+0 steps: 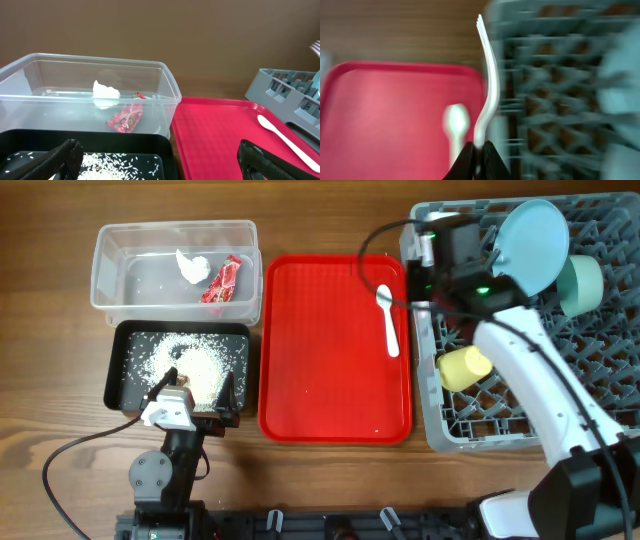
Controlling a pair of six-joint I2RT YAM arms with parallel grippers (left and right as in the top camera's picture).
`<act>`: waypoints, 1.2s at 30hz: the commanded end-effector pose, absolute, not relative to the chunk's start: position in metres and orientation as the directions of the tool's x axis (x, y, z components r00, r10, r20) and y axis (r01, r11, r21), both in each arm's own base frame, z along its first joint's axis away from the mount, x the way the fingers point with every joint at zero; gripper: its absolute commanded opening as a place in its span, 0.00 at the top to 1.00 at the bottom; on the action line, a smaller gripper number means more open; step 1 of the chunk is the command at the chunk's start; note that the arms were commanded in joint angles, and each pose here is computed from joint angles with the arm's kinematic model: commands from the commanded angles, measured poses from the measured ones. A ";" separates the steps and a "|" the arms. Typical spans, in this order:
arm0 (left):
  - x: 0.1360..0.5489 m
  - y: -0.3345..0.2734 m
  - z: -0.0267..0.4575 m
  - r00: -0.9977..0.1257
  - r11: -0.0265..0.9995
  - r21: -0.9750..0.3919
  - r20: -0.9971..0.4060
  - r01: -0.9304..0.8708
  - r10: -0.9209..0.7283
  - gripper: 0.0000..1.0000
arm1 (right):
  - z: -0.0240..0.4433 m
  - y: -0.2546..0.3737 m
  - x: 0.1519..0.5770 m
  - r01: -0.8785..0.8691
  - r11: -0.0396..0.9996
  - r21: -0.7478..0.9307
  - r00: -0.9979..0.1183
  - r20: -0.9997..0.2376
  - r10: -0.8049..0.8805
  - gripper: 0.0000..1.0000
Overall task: Sort waste into correct bins and load items into the dishwasher rack
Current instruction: 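Carry the white fork into the rack and release it, then return right gripper to the red tray and grasp the white spoon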
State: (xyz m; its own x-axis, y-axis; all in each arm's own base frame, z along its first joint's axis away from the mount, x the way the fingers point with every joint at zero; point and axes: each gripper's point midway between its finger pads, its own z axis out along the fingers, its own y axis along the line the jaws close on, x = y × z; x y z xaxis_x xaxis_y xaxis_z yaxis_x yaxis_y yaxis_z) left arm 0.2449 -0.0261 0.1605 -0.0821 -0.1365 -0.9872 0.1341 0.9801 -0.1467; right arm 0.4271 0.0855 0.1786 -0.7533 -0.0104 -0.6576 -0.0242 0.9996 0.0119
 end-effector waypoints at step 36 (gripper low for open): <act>0.245 -0.023 0.159 -0.082 0.984 -0.135 -0.989 0.120 -0.126 0.00 | 0.034 0.147 0.411 -0.195 0.977 -0.084 -0.899 -0.384 -0.212 0.45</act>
State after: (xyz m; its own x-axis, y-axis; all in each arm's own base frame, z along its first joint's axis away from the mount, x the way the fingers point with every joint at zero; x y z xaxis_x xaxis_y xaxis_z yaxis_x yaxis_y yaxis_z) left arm 0.2449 -0.0261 0.1605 -0.0821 -0.1365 -0.9872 0.1341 0.9801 -0.1467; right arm 0.4136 0.1503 0.0630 -0.8702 -0.2255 -0.4382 -0.2187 0.9735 -0.0666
